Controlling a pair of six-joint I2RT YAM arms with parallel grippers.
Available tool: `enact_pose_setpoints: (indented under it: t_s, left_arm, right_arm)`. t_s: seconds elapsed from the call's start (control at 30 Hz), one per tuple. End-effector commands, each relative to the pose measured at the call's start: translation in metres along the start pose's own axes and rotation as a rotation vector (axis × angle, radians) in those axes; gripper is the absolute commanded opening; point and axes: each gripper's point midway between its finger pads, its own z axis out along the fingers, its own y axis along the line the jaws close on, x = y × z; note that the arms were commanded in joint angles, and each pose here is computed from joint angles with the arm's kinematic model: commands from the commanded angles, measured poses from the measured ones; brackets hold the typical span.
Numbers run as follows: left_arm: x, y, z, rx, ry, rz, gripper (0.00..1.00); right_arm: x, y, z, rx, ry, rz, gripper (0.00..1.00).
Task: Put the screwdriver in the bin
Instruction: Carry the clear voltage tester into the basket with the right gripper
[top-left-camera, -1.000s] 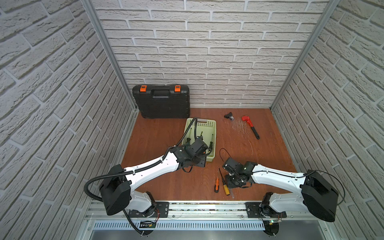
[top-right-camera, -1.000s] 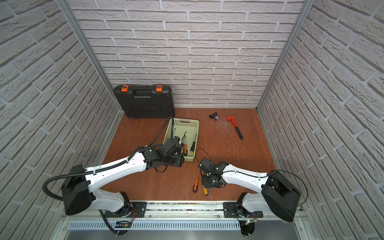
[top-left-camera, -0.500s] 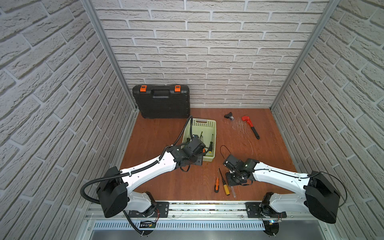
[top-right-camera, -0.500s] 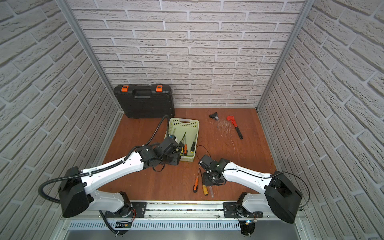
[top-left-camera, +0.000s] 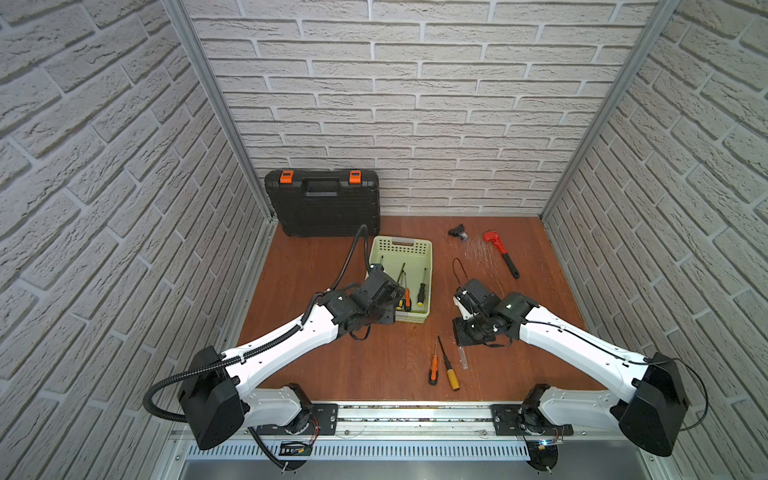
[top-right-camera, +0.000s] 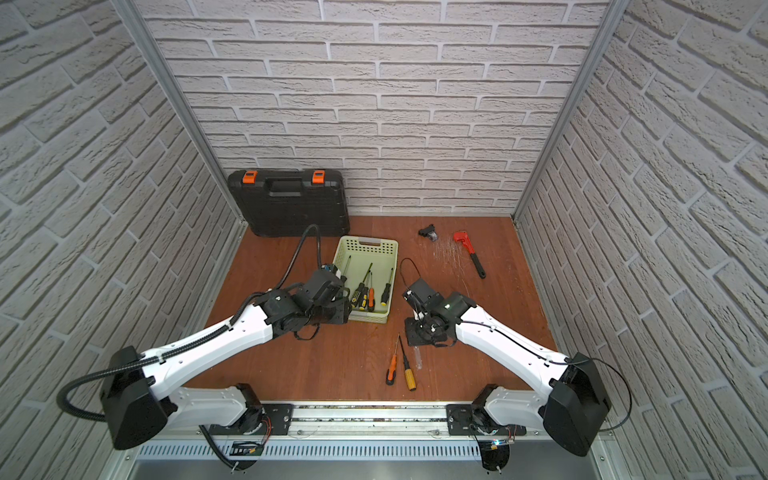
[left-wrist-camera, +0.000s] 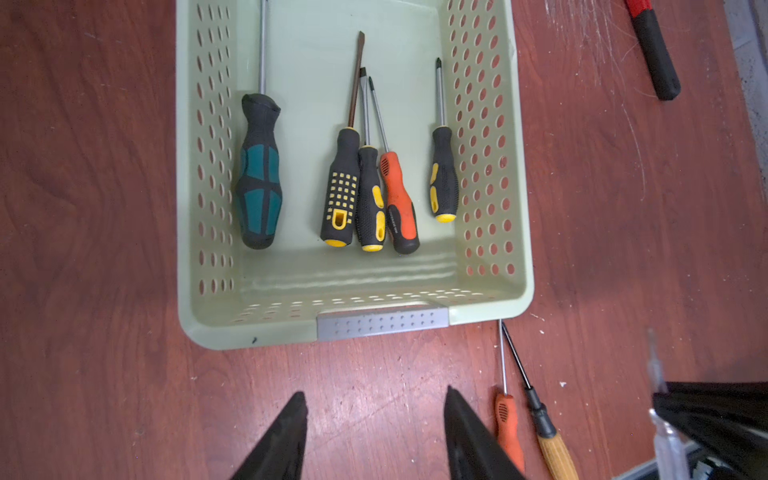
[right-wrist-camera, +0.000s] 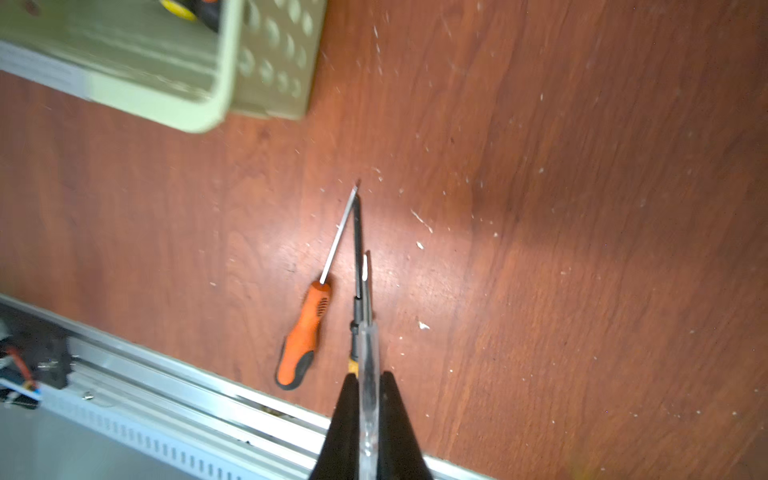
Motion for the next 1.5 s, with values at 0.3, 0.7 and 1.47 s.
enact_pose_setpoints:
  t_s: [0.3,0.7,1.47]
  left_arm:
    - [-0.007,0.036,-0.034,-0.074,-0.105,-0.016,0.54]
    - [-0.001,0.072,-0.063,-0.136,-0.189,-0.018,0.56]
    - [0.000,0.084,-0.067,-0.135,-0.224,-0.030,0.57]
  right_arm:
    - [-0.123,0.082,-0.025,-0.194,-0.055,-0.089,0.05]
    - [-0.193,0.100,0.063,-0.182,-0.007,-0.005,0.06]
    - [-0.190,0.057,0.135,0.054,0.084,-0.012,0.08]
